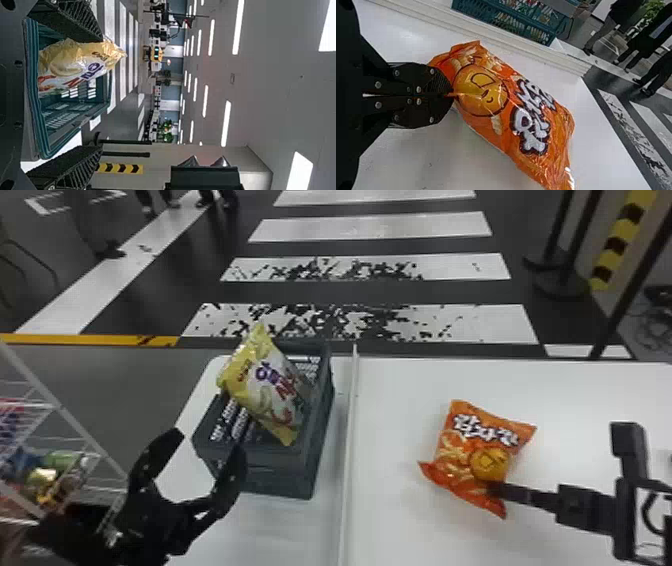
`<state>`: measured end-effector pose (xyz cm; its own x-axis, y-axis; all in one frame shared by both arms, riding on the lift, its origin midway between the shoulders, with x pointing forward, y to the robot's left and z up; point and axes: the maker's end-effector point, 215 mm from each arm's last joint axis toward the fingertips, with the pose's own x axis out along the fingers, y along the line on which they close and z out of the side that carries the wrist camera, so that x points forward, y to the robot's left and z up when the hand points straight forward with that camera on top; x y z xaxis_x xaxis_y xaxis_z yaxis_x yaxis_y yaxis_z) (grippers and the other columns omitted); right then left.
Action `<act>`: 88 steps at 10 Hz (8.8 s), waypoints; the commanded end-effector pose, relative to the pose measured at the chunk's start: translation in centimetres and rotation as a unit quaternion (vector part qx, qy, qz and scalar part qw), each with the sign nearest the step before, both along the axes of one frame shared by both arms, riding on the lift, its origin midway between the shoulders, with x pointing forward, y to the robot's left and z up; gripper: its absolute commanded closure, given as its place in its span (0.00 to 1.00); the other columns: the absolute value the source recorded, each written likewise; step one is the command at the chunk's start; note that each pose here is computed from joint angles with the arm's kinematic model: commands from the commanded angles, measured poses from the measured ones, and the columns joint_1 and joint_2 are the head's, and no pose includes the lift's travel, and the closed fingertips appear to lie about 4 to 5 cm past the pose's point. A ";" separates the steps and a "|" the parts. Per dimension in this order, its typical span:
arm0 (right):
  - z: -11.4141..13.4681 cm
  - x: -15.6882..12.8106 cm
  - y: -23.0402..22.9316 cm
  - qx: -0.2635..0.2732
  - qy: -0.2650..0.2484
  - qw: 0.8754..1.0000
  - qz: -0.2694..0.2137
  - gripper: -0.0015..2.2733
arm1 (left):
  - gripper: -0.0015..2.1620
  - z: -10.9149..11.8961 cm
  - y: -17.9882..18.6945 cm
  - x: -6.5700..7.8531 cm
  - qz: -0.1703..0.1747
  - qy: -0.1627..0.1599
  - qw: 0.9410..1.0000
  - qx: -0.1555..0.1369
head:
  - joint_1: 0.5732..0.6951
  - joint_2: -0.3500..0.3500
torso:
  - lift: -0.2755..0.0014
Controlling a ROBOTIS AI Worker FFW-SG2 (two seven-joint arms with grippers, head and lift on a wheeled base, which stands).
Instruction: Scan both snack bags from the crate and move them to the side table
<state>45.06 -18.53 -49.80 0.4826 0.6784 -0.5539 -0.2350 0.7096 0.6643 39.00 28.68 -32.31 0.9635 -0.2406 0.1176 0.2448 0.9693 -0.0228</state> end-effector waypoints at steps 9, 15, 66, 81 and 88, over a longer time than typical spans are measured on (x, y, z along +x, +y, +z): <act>6.1 -0.4 -9.2 -0.501 -0.102 0.859 -0.019 0.98 | 0.01 -0.9 0.2 0.2 0.003 0.007 1.000 -0.003 | 1.00 0.50 | 0.64; 8.0 -1.5 -6.2 -0.788 -0.195 0.580 0.063 0.98 | 0.01 -1.2 0.4 0.3 0.004 0.010 1.000 -0.002 | 1.00 0.54 | 0.64; -1.3 8.6 13.4 -0.302 -0.249 0.903 0.178 0.94 | 0.01 -2.9 0.7 0.4 0.007 0.024 1.000 -0.001 | 1.00 0.92 | 0.64; 2.7 10.2 6.1 -0.294 -0.254 0.918 0.080 0.94 | 0.01 -3.0 0.6 0.4 0.005 0.025 1.000 0.000 | 1.00 0.80 | 0.64; 0.0 7.7 2.8 -0.311 -0.236 0.916 0.089 0.94 | 0.01 -3.2 0.5 0.4 0.004 0.027 1.000 0.000 | 1.00 0.77 | 0.64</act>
